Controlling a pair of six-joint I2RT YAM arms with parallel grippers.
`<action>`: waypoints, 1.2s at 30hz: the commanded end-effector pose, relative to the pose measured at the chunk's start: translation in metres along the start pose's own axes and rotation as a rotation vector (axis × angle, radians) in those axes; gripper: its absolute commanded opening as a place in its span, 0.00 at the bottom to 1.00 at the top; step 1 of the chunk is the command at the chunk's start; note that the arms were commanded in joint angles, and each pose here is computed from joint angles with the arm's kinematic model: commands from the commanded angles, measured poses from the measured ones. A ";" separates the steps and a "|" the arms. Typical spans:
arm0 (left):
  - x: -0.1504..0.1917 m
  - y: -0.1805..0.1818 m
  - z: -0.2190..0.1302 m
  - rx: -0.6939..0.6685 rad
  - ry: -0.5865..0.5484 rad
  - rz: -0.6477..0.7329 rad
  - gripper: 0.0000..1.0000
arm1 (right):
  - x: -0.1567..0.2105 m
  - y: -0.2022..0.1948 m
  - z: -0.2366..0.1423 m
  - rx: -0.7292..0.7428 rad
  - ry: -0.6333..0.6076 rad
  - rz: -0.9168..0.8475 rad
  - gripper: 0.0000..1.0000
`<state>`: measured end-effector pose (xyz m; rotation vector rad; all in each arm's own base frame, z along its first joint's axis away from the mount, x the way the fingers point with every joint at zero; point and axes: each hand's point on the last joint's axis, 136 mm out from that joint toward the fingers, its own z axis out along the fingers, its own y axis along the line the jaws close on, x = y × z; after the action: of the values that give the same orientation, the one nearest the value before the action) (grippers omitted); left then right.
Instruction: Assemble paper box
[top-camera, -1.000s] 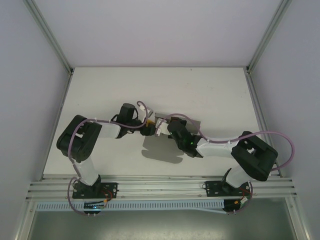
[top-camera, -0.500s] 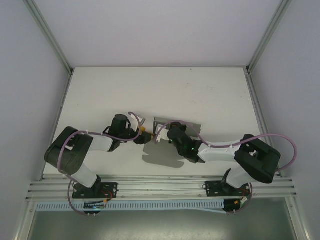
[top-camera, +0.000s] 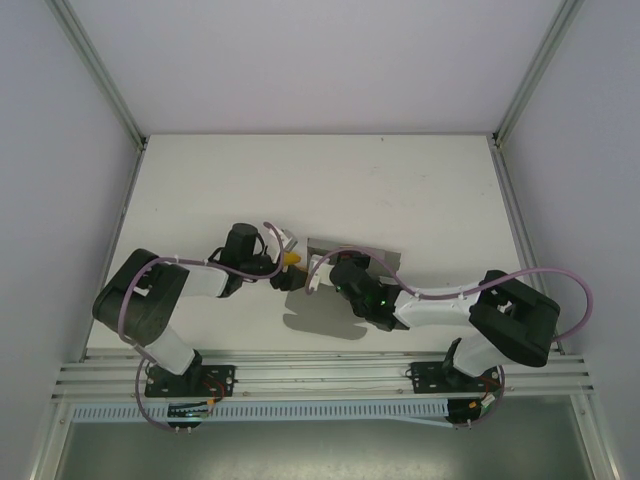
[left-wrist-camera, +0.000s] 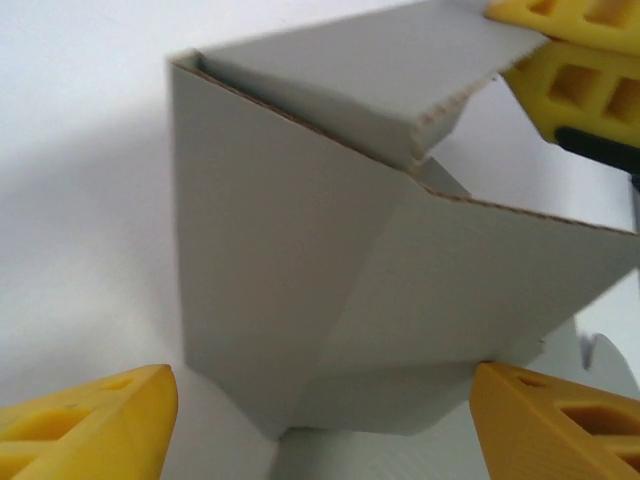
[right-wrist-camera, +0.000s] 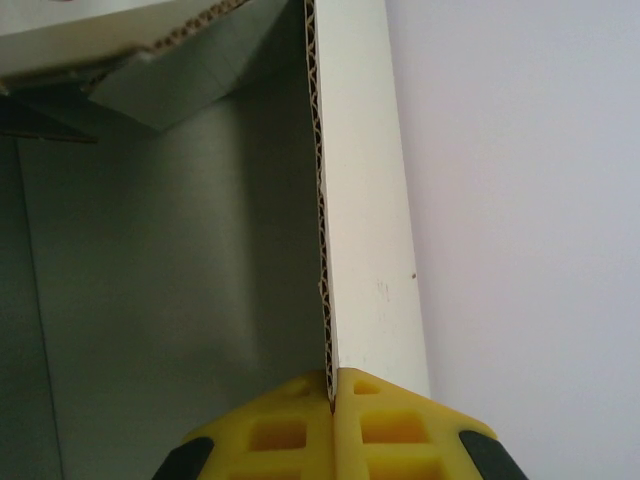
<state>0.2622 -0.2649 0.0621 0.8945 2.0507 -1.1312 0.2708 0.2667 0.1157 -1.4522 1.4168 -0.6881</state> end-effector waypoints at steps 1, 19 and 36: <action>0.005 -0.021 -0.002 0.111 0.002 0.040 0.77 | 0.006 0.022 0.000 -0.079 0.025 -0.060 0.00; -0.032 0.028 -0.052 -0.388 -0.144 -0.098 0.87 | 0.005 0.013 0.000 -0.066 0.008 -0.039 0.00; -0.062 0.083 -0.095 -0.597 -0.210 -0.291 0.88 | 0.002 -0.063 0.065 0.072 -0.113 -0.046 0.00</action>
<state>0.3301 -0.1761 0.1044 0.2729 2.1916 -0.6198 0.3480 0.2563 0.1346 -1.4510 1.3550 -0.7020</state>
